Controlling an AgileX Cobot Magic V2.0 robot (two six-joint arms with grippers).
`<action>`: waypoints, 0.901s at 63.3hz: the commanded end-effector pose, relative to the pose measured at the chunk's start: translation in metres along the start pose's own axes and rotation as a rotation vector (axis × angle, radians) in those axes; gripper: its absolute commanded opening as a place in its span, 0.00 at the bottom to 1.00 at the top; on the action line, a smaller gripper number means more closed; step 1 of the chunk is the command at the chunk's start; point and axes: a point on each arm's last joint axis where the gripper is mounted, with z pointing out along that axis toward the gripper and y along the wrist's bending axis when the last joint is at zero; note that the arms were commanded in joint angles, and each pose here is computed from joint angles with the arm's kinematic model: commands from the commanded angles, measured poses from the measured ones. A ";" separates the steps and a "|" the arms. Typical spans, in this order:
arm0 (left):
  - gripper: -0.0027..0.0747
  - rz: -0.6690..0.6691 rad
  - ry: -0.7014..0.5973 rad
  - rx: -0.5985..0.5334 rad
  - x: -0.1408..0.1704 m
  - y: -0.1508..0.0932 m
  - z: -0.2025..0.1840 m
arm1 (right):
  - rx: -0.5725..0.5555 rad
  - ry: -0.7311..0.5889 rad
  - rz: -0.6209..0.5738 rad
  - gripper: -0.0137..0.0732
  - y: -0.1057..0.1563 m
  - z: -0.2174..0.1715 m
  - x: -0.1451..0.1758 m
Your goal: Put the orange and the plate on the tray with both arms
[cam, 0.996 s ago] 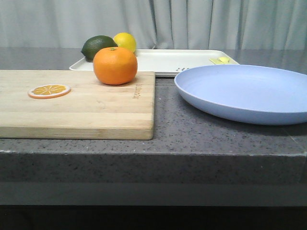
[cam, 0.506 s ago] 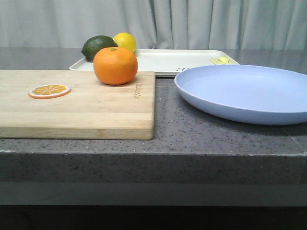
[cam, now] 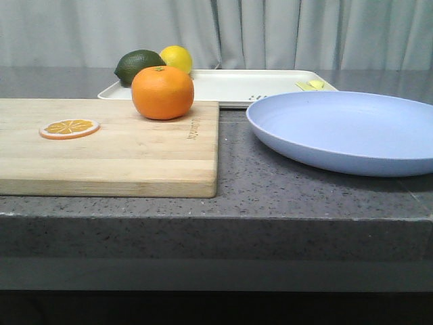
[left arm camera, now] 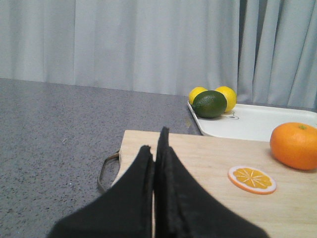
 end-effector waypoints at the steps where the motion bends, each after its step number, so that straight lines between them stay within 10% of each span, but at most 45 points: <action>1: 0.01 -0.023 -0.141 0.011 -0.038 -0.003 -0.006 | -0.010 -0.161 -0.020 0.08 0.003 -0.008 -0.037; 31: 0.01 0.001 0.120 0.031 -0.156 -0.018 0.015 | 0.027 0.061 -0.062 0.08 0.011 0.009 -0.136; 57: 0.01 -0.007 0.321 0.016 -0.148 -0.018 0.068 | 0.048 0.330 -0.063 0.08 0.009 0.061 -0.125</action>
